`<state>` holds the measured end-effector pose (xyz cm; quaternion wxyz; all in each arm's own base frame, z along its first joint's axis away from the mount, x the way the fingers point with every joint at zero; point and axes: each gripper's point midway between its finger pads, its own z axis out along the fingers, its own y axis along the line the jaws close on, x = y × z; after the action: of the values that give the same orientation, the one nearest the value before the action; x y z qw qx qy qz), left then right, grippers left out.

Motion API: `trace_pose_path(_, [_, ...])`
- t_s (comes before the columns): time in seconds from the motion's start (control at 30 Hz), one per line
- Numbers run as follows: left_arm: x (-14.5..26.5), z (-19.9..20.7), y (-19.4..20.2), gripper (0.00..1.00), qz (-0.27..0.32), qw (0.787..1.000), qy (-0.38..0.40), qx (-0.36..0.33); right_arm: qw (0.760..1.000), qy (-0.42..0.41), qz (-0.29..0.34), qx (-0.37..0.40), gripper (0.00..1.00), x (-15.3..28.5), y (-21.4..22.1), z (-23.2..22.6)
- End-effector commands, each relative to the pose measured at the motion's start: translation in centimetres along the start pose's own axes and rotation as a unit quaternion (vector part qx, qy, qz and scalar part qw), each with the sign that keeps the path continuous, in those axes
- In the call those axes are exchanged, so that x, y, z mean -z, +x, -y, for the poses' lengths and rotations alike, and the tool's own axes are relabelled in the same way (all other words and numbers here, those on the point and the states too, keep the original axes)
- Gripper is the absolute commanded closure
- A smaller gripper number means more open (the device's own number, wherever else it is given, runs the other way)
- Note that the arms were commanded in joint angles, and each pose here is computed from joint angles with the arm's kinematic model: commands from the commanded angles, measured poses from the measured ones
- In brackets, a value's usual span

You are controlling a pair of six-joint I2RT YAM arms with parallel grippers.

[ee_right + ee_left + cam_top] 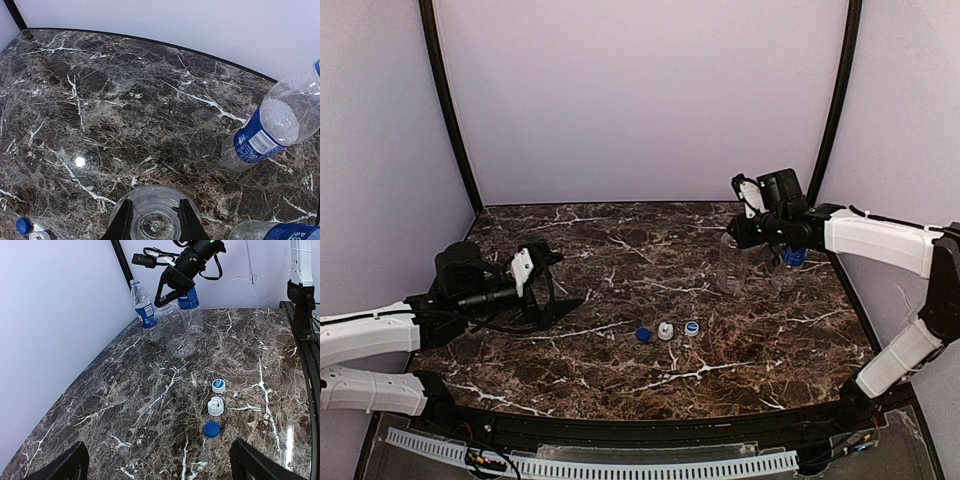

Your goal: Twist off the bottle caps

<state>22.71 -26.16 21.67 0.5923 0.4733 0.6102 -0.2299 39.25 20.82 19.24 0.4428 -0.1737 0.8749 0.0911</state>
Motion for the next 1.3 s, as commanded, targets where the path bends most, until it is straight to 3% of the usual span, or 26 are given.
trace_pose_path(0.0, [0.2,0.3,-0.1,0.01,0.006,1.000,0.006,-0.005,0.999,0.017,-0.011,-0.034,1.00,-1.4,1.4,2.1])
trace_pose_path(0.33, [0.3,0.2,-0.2,0.01,0.000,1.000,0.003,-0.005,0.999,0.020,-0.015,-0.038,0.99,-2.3,2.1,3.0])
trace_pose_path(0.43, [0.3,0.1,-0.2,0.01,0.000,1.000,0.003,-0.004,0.999,0.019,-0.011,-0.035,0.59,-1.6,1.3,3.0])
trace_pose_path(0.5, [0.2,0.2,-0.2,0.01,0.001,1.000,0.004,-0.004,0.999,0.015,-0.007,-0.028,0.38,-1.1,0.5,2.9])
trace_pose_path(0.7, [0.2,0.2,-0.2,0.01,0.003,1.000,0.003,0.001,1.000,0.021,0.014,-0.003,0.02,1.1,-2.9,3.1])
trace_pose_path(0.93, [0.5,-1.3,0.6,0.01,-0.016,0.999,-0.043,0.009,0.998,0.040,0.055,0.017,0.02,4.4,-7.2,4.7])
trace_pose_path(1.1, [0.8,-1.1,0.7,0.01,-0.013,0.999,-0.040,0.009,0.998,-0.026,0.051,-0.012,0.21,4.3,-6.8,2.9])
trace_pose_path(1.27, [0.8,-1.0,0.8,0.01,-0.014,0.999,-0.039,0.006,0.994,-0.089,0.057,-0.038,0.26,4.4,-7.4,0.9])
